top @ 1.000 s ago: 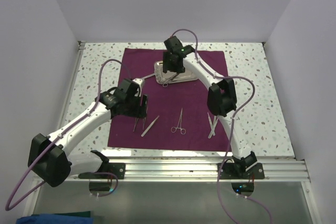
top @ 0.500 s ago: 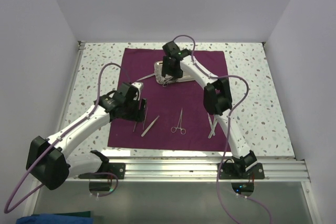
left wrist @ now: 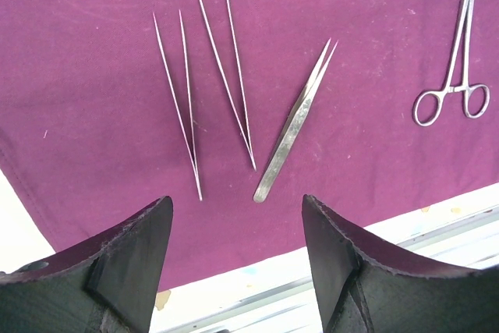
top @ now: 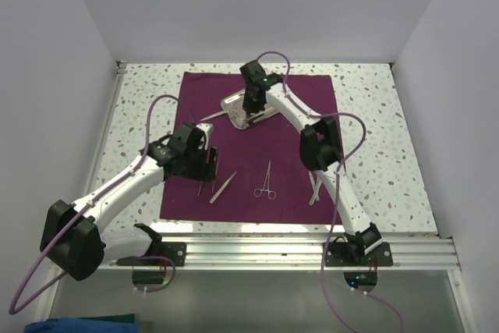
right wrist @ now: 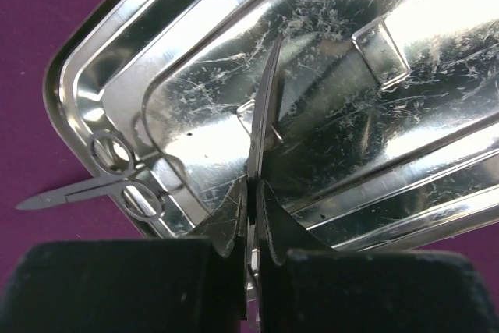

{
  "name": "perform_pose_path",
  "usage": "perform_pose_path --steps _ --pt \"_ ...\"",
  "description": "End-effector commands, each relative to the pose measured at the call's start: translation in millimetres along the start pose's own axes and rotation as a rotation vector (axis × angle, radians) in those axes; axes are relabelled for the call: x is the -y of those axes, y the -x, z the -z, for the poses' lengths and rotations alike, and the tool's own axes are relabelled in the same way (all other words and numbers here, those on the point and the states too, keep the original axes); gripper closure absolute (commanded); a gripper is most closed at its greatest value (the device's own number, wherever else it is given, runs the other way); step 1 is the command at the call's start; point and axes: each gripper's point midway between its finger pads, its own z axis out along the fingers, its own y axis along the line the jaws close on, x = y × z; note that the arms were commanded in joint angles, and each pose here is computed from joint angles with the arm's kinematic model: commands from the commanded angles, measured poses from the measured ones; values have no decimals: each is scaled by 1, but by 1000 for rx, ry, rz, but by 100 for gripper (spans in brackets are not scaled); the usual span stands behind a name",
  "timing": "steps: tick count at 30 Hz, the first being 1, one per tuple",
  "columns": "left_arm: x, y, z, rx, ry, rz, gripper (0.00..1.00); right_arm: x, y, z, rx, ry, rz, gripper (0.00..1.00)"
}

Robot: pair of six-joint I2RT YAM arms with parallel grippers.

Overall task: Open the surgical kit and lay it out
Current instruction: Pick up the medical item from the container.

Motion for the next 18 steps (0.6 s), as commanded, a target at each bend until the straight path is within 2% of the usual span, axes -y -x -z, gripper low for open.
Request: perform_pose_path --steps 1,5,8,12,13,18 --pt "5 8 -4 22 -41 -16 29 17 -53 -32 -140 -69 34 100" --pt "6 8 -8 10 -53 -22 29 15 -44 -24 -116 -57 53 100" --pt "8 8 -10 5 -59 -25 29 6 -16 -3 -47 -14 48 100" --pt "3 19 -7 19 -19 -40 29 -1 17 35 41 39 46 100" --pt "2 21 -7 18 -11 -43 29 -10 36 62 102 80 43 100" --pt "13 49 3 70 -33 -37 25 -2 19 111 127 119 109 100"
